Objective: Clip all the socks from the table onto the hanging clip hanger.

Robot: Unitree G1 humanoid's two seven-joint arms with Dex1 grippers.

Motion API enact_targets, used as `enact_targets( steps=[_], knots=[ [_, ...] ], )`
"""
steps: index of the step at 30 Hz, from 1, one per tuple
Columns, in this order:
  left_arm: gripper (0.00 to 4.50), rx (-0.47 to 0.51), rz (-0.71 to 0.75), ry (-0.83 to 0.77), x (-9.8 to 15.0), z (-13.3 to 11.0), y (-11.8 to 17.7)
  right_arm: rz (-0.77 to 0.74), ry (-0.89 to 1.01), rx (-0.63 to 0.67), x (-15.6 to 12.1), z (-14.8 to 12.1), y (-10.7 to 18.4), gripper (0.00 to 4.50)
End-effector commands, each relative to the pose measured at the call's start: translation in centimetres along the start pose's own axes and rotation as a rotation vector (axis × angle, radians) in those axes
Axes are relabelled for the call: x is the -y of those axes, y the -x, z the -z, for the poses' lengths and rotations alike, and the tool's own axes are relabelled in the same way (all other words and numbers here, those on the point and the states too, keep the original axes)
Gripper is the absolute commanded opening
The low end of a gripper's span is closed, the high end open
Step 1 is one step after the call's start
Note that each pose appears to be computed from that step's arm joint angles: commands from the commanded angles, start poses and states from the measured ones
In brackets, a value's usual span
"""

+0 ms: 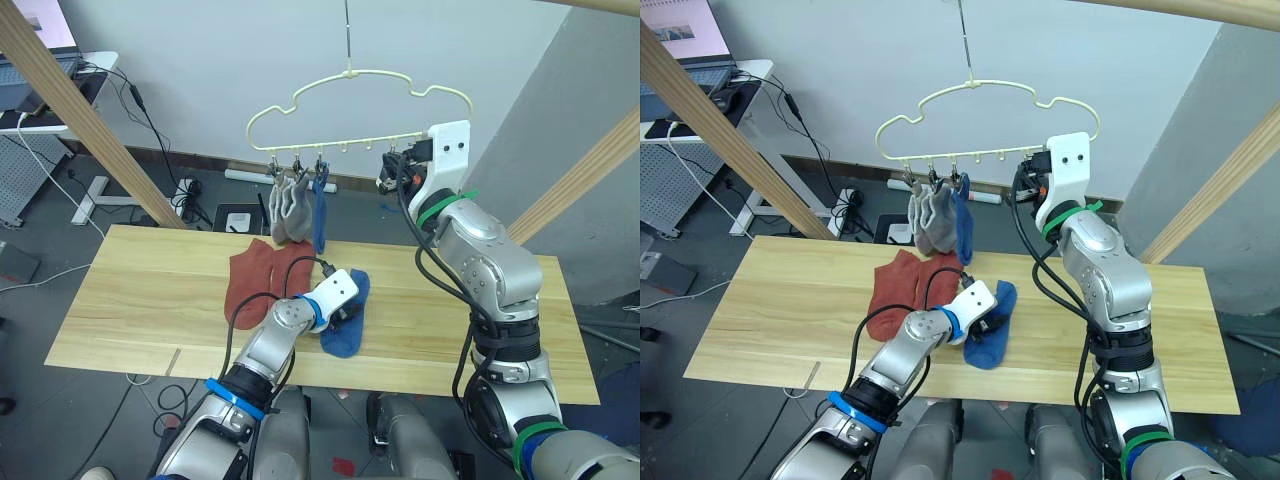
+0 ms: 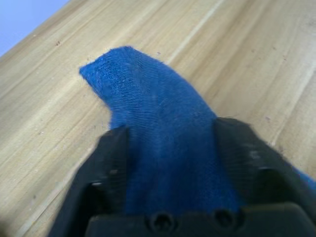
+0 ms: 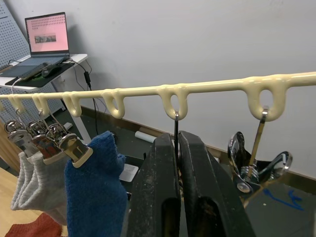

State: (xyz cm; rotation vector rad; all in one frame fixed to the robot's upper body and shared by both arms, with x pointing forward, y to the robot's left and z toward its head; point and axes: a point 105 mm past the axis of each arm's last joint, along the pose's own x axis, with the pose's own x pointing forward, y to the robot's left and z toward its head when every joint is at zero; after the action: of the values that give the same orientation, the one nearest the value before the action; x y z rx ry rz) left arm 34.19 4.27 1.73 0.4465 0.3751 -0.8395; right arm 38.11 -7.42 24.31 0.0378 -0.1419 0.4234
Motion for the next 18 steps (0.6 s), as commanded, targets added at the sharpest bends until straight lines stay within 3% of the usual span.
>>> enact_targets(
  steps=[1,6,9,13,15,18],
  knots=[
    [1.49,-0.084,0.053,0.023,1.6,2.8,-0.1,0.028,-0.009,-0.005,0.9,0.2,0.3,0.00],
    [0.03,-0.046,0.070,0.022,2.0,2.3,-0.2,0.029,-0.011,-0.007,1.0,0.2,0.2,0.00],
    [0.01,0.027,0.072,0.059,2.2,1.0,-0.3,0.027,-0.019,-0.017,1.1,0.4,0.3,0.00],
    [0.01,0.335,0.071,0.189,1.6,-4.6,0.8,0.005,-0.085,-0.062,0.9,0.9,0.6,0.00],
    [0.01,0.436,0.068,0.223,1.0,-6.6,1.7,-0.003,-0.159,-0.092,1.0,1.1,0.8,0.00],
    [0.01,0.527,0.019,0.152,-0.2,-8.5,3.0,-0.020,-0.283,-0.131,0.9,0.8,0.9,0.00]
  ],
)
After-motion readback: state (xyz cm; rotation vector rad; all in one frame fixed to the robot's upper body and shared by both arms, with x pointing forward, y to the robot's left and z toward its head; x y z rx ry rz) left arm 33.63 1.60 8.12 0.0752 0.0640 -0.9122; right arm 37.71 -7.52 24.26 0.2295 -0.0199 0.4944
